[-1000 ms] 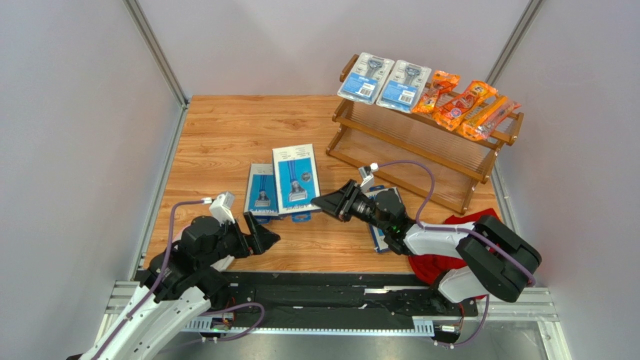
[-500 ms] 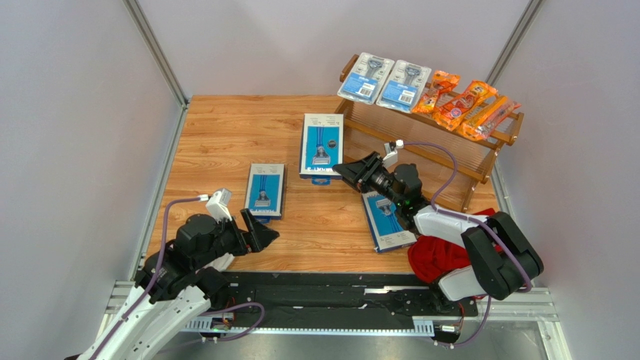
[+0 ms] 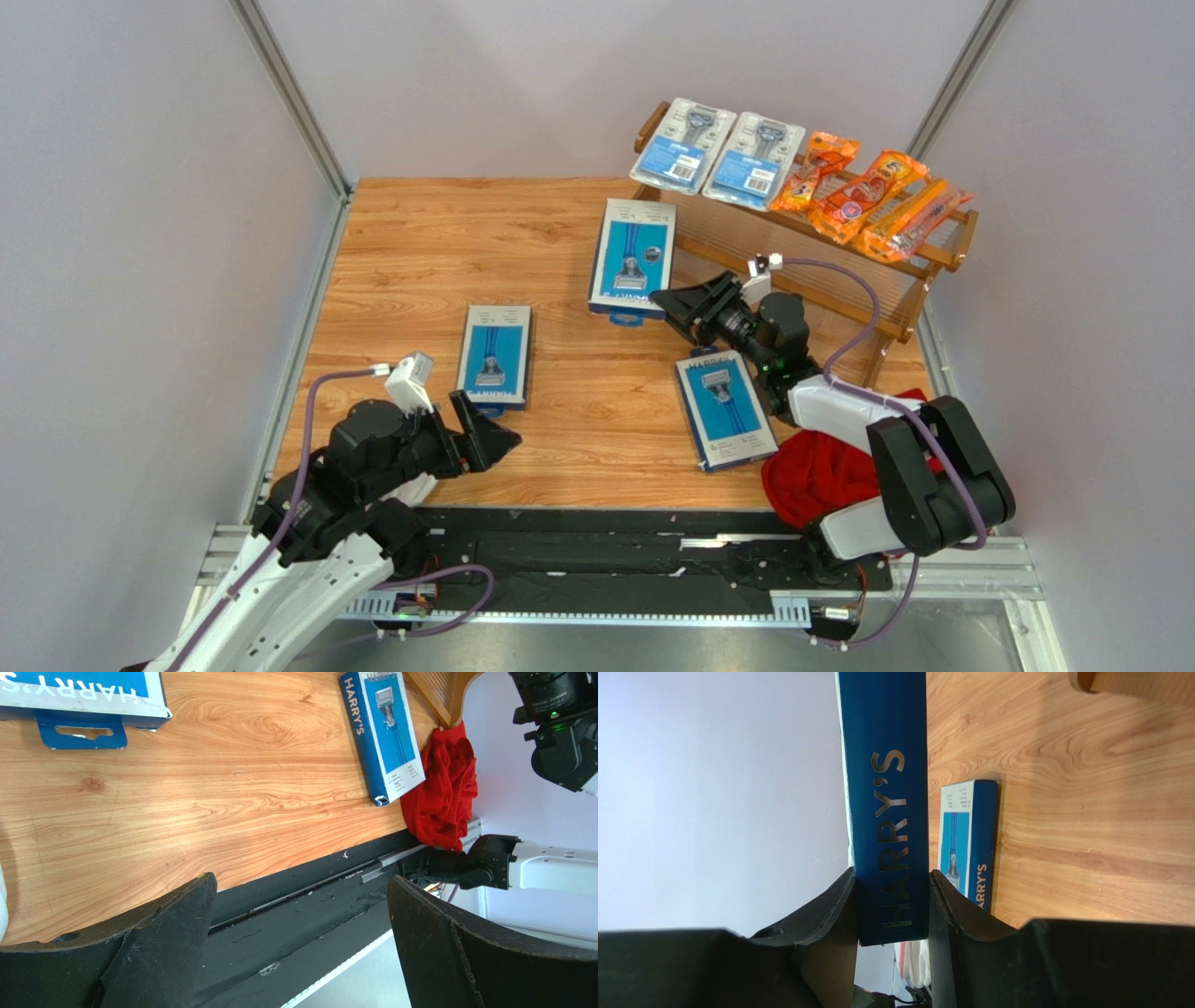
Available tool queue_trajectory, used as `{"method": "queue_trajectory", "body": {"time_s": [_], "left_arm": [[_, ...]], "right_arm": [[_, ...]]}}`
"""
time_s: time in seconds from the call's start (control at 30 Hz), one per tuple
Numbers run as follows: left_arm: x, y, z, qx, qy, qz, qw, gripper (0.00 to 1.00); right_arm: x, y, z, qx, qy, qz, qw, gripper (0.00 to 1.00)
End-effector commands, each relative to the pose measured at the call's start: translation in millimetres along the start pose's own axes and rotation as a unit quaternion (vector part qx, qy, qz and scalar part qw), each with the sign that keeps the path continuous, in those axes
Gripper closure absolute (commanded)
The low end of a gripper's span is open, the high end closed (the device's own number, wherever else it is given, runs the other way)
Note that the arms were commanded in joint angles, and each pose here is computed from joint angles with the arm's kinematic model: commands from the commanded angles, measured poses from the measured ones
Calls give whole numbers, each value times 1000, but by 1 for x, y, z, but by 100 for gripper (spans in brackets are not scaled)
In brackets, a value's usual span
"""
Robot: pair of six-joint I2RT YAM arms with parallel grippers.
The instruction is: Place and organize the shaving razors onto the shelf
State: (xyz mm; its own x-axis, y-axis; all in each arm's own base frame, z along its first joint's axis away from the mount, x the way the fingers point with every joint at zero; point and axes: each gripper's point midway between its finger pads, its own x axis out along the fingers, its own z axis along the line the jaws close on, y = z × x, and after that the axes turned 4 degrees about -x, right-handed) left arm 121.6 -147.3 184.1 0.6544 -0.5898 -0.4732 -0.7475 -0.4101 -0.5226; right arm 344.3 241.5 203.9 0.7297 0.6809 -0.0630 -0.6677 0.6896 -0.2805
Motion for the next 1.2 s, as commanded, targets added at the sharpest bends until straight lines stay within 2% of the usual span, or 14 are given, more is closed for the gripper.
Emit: {"method": "queue_trajectory", "body": {"time_s": [0.0, 1.17], "left_arm": [[-7, -7, -12, 7, 20, -8, 1000, 1], [2, 5, -3, 5, 20, 6, 1000, 3]], "right_arm": [[0, -28, 41, -25, -56, -25, 998, 100], [3, -105, 3, -18, 17, -146, 989, 100]]}}
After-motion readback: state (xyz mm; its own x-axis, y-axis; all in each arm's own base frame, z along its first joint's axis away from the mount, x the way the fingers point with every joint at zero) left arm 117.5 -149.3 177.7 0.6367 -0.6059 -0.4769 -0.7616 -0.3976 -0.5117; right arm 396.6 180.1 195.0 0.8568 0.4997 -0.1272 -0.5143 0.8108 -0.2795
